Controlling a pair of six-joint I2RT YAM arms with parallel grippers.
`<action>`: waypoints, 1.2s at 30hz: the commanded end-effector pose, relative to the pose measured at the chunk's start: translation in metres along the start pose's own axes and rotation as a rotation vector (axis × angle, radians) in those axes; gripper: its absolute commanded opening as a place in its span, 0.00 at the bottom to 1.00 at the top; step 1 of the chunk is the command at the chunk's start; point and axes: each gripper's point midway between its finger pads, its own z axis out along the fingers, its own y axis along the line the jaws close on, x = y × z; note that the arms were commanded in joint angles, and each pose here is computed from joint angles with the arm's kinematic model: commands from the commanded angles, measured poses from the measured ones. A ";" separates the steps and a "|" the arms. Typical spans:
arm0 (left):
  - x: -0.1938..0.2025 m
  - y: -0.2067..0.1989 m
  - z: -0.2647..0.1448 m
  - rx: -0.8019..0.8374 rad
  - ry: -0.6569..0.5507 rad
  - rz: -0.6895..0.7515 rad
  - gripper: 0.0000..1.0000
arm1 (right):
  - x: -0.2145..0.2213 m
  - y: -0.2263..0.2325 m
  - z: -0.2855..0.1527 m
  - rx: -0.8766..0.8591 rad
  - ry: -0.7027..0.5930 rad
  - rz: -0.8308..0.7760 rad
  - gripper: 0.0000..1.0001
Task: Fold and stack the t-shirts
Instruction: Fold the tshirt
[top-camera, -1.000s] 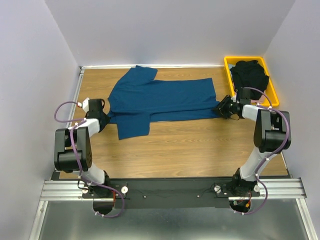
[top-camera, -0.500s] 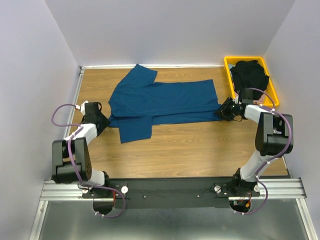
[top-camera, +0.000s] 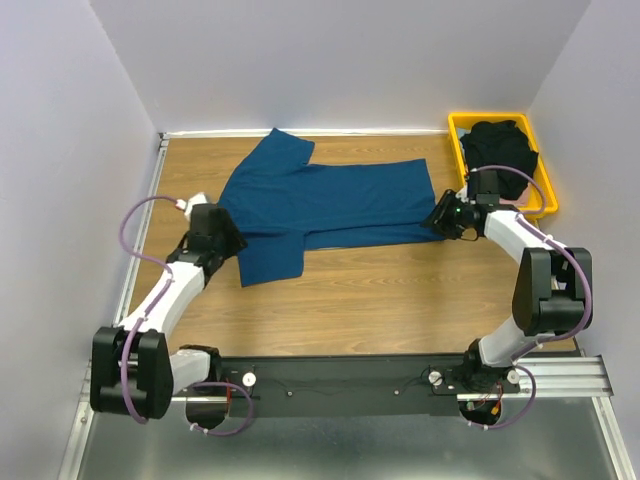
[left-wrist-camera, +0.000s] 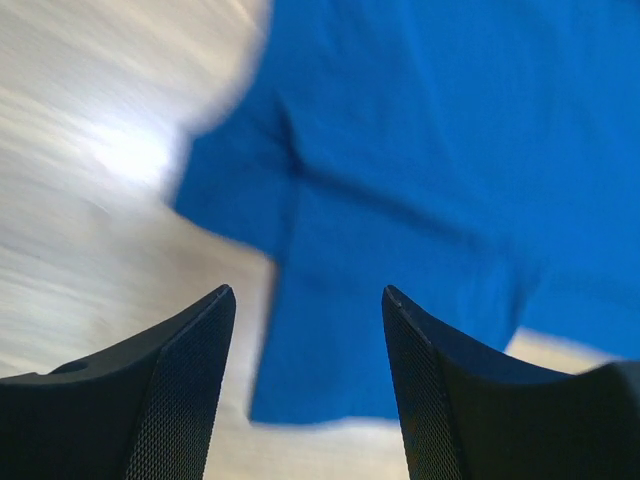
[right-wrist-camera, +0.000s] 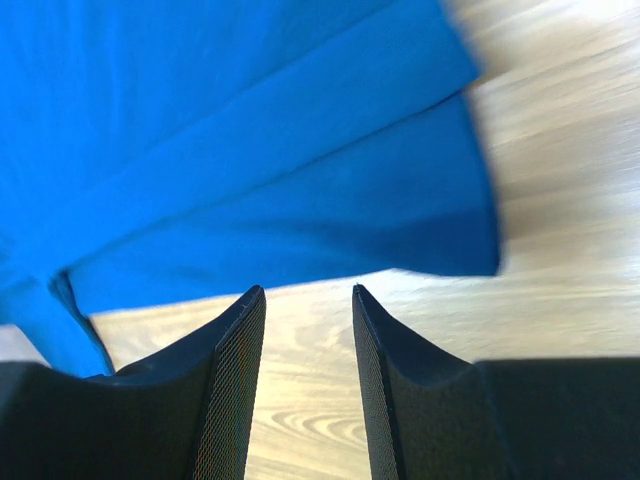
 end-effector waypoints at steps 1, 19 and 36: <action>0.042 0.007 -0.001 -0.084 0.135 0.091 0.68 | 0.009 0.011 -0.006 0.033 0.004 -0.068 0.48; 0.118 0.020 0.001 -0.191 0.349 0.235 0.50 | 0.051 0.014 -0.001 0.033 0.085 -0.134 0.61; -0.029 -0.090 0.030 -0.031 0.041 0.248 0.00 | 0.037 0.031 -0.018 -0.018 0.034 -0.177 0.61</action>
